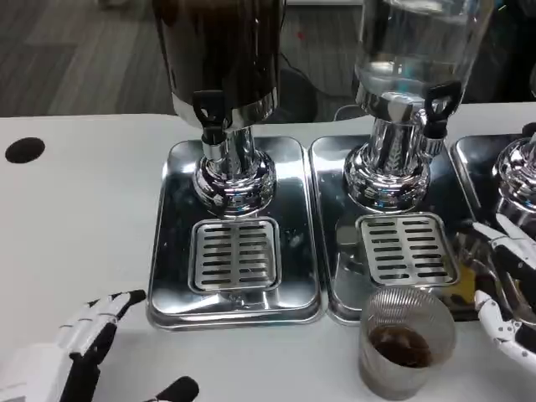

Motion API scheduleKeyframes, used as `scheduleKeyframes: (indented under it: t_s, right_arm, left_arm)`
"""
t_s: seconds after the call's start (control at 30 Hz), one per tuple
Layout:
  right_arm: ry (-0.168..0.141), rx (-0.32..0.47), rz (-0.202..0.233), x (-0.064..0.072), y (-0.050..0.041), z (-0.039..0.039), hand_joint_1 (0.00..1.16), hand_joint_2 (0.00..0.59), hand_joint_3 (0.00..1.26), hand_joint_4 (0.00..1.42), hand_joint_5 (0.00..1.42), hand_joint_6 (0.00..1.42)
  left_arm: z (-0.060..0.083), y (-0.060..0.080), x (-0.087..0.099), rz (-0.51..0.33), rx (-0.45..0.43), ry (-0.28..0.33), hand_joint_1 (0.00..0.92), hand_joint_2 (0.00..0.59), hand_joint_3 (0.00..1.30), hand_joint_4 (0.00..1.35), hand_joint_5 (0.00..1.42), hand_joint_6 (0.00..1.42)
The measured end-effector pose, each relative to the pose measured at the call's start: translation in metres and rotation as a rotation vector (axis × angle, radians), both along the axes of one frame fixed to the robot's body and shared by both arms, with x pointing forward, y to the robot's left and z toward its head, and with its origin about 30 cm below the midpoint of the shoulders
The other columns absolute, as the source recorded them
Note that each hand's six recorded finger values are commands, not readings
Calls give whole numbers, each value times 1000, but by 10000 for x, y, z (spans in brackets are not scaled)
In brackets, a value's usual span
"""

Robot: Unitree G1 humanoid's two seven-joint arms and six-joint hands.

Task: Grasp the cup under the faucet to collect the drink, then remove the cup.

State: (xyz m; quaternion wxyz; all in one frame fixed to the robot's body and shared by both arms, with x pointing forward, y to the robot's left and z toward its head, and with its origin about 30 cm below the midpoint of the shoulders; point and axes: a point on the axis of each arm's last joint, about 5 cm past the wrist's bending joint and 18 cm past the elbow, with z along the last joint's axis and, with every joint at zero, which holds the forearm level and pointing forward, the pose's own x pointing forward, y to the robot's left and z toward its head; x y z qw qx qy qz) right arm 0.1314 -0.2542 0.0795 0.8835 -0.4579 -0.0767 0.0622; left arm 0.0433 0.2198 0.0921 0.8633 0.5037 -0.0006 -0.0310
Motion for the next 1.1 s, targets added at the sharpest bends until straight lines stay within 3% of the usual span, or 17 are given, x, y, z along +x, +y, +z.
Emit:
scheduleKeyframes:
  t_s: [0.2, 0.33, 0.5, 0.57, 1.1]
  right_arm:
    - [9, -19, -44, 47, -37, 16, 391, 586, 181, 49, 72, 0]
    - [29, -21, -85, 41, -71, -14, 392, 586, 178, 52, 72, 0]
    - [-10, -25, -114, 33, -74, -19, 392, 586, 169, 54, 72, 0]
    - [-21, -35, -119, 27, -74, -21, 392, 586, 166, 54, 72, 0]
    - [-10, -15, -129, -63, -67, -31, 392, 586, 168, 65, 72, 0]
  left_arm:
    - [-35, 3, 21, 1, 29, 5, 0, 98, 144, 35, 92, 340]
    - [-50, 8, 34, 16, 34, -1, 0, 97, 131, 21, 77, 339]
    - [-56, 8, 61, 20, 67, -15, 0, 94, 121, 9, 64, 326]
    - [-57, 9, 70, 29, 68, -18, 0, 93, 121, 9, 63, 325]
    - [-73, 45, 19, 68, 68, -32, 0, 96, 121, 9, 62, 328]
